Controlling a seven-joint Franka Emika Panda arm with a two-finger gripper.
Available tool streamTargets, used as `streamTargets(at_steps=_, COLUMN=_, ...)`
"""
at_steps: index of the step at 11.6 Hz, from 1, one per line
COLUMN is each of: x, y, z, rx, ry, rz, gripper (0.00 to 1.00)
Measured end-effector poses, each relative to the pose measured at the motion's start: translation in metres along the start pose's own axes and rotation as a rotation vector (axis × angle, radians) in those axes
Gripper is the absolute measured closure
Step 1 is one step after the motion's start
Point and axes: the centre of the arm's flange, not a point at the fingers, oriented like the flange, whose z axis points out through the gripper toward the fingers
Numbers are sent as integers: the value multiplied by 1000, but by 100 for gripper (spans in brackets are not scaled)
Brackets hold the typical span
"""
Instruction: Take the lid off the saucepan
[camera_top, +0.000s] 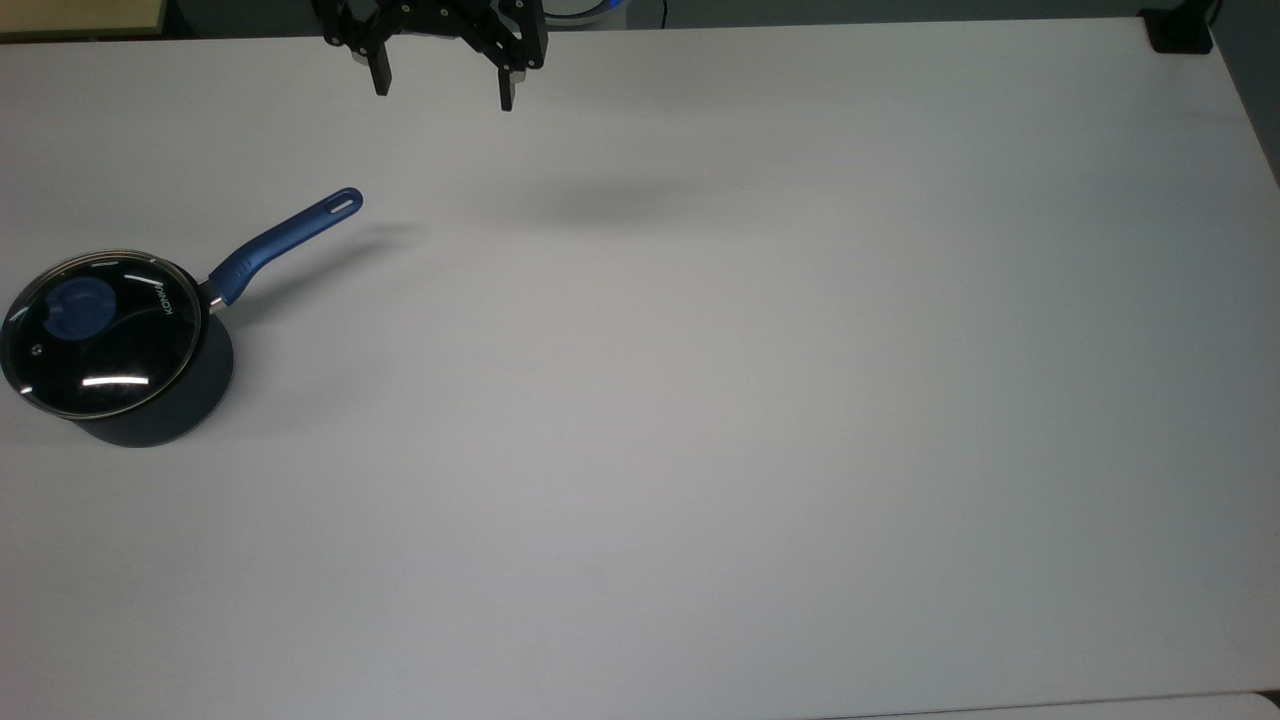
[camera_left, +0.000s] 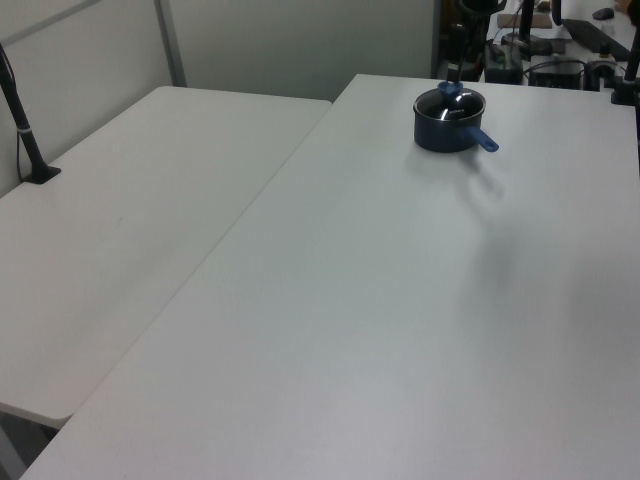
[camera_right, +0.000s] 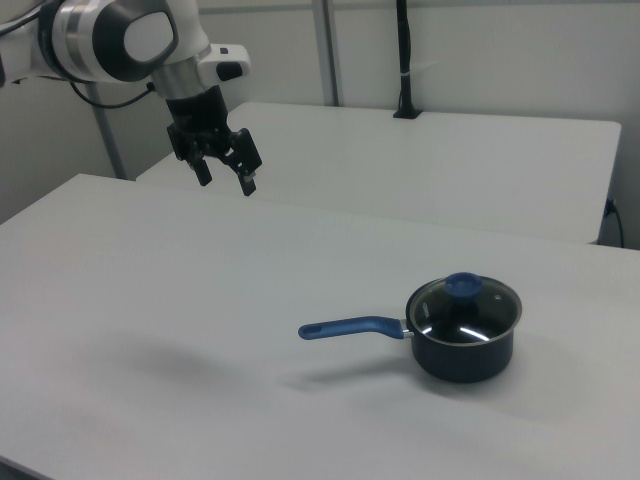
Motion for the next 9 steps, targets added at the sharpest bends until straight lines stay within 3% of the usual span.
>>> streamTargets(at_steps=9, x=-2, y=0, z=2, rx=35, ry=-16, rz=9, gripper=0)
